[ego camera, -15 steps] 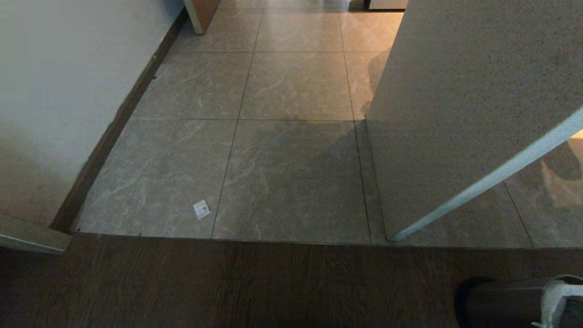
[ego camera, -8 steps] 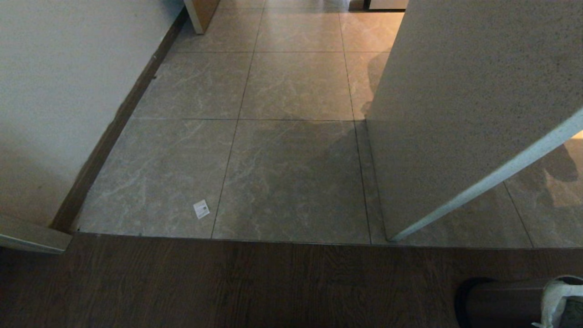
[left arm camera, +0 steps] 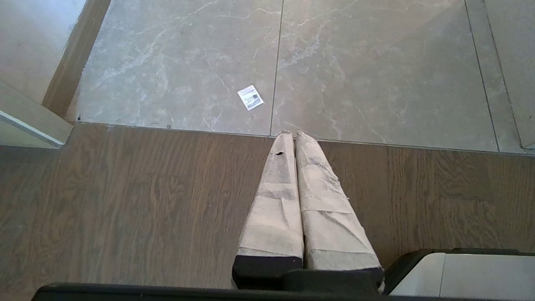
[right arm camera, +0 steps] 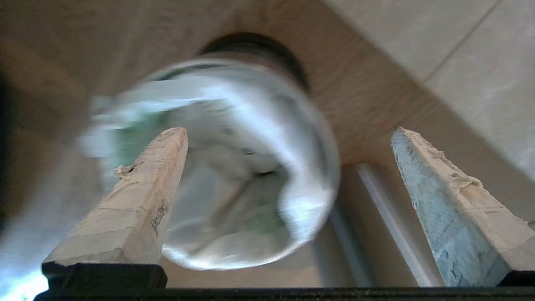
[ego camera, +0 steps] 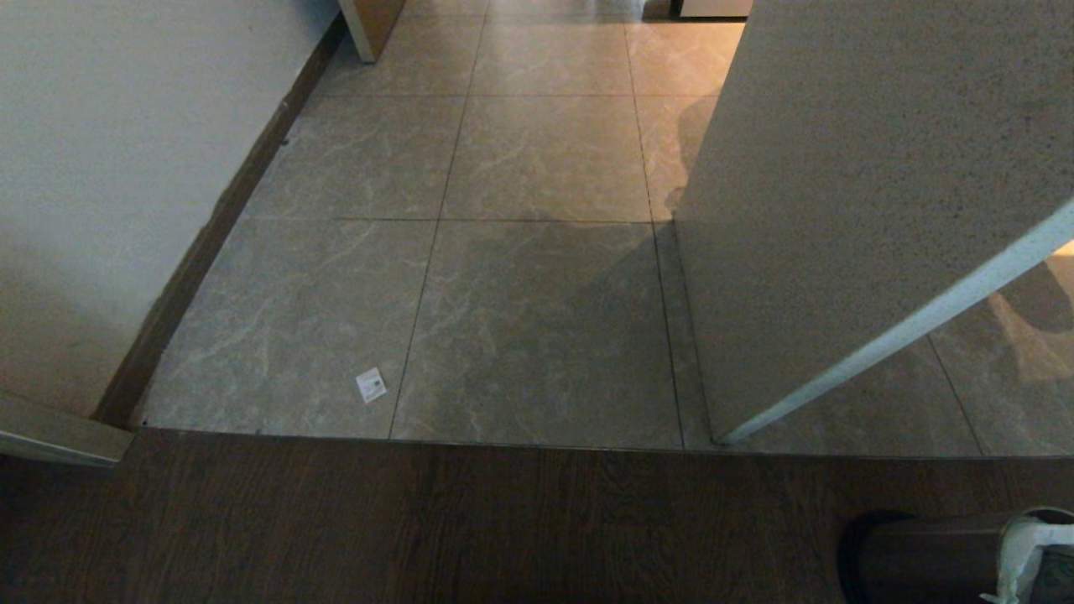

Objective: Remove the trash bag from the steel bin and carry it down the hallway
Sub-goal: Pick up the trash bag

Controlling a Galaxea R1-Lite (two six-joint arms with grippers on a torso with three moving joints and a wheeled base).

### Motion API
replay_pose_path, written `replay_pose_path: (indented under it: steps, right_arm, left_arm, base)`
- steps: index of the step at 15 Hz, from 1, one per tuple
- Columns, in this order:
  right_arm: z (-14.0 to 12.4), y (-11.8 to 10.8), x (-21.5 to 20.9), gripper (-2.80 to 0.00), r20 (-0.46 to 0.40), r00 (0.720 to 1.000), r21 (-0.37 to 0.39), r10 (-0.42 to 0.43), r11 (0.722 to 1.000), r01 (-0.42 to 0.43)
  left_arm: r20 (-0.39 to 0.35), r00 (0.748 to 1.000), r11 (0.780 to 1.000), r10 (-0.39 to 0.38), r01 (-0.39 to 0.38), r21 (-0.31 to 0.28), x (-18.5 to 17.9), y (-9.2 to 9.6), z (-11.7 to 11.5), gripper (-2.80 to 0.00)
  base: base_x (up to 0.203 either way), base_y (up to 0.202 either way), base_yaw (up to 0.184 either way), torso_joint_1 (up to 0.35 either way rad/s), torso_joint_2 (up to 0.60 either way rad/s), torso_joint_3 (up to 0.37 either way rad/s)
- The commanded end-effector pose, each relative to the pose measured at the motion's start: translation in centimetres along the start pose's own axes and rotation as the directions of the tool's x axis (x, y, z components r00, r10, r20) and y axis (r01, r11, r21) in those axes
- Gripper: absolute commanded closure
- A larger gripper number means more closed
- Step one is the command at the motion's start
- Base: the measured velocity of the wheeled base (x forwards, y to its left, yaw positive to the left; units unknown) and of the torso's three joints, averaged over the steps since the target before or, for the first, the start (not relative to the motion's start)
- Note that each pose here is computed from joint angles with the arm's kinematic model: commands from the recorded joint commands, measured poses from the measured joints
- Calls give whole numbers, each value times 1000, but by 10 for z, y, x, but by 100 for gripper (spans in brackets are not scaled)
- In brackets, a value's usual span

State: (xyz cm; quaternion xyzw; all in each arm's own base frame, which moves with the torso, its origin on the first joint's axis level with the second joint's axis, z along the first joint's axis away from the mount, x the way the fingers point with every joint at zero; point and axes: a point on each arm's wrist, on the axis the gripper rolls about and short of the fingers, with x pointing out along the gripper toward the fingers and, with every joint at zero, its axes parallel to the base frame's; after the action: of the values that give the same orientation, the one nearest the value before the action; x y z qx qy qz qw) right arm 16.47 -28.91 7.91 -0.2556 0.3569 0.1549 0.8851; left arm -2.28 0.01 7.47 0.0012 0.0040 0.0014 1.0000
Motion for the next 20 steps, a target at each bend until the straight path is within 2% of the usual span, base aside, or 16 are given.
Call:
replay_pose_path:
  steps: [1, 4, 7, 10, 13, 20]
  right_arm:
    - [-14, -6, 19, -280, -14, 999, 14, 41, 999, -40]
    - [-21, 0, 28, -280, -13, 996, 59, 88, 994, -87]
    - [-32, -1, 39, -280, -21, 994, 65, 108, 992, -107]
    - [-39, -3, 45, -280, -103, 986, 83, 131, 989, -122]
    - [-42, 4, 47, -280, -119, 977, 121, 177, 979, -162]
    - [-47, 5, 52, -280, -169, 967, 115, 190, 978, -172]
  left_arm:
    - [0, 1000, 1000, 0, 0, 0, 0, 0, 0, 0]
    - [0, 1000, 1000, 0, 0, 1, 0, 0, 0, 0]
    - [0, 1000, 1000, 0, 0, 1, 0, 0, 0, 0]
    - [0, 1000, 1000, 0, 0, 1, 0, 0, 0, 0]
    - [0, 1000, 1000, 0, 0, 1, 0, 0, 0, 0]
    - [0, 1000, 1000, 0, 0, 1, 0, 0, 0, 0]
  base:
    - [0, 0, 0, 0, 0, 0]
    - [0, 0, 0, 0, 0, 0]
    - [0, 0, 0, 0, 0, 0]
    - [0, 0, 0, 0, 0, 0]
    - [0, 0, 0, 0, 0, 0]
    - [0, 0, 0, 0, 0, 0]
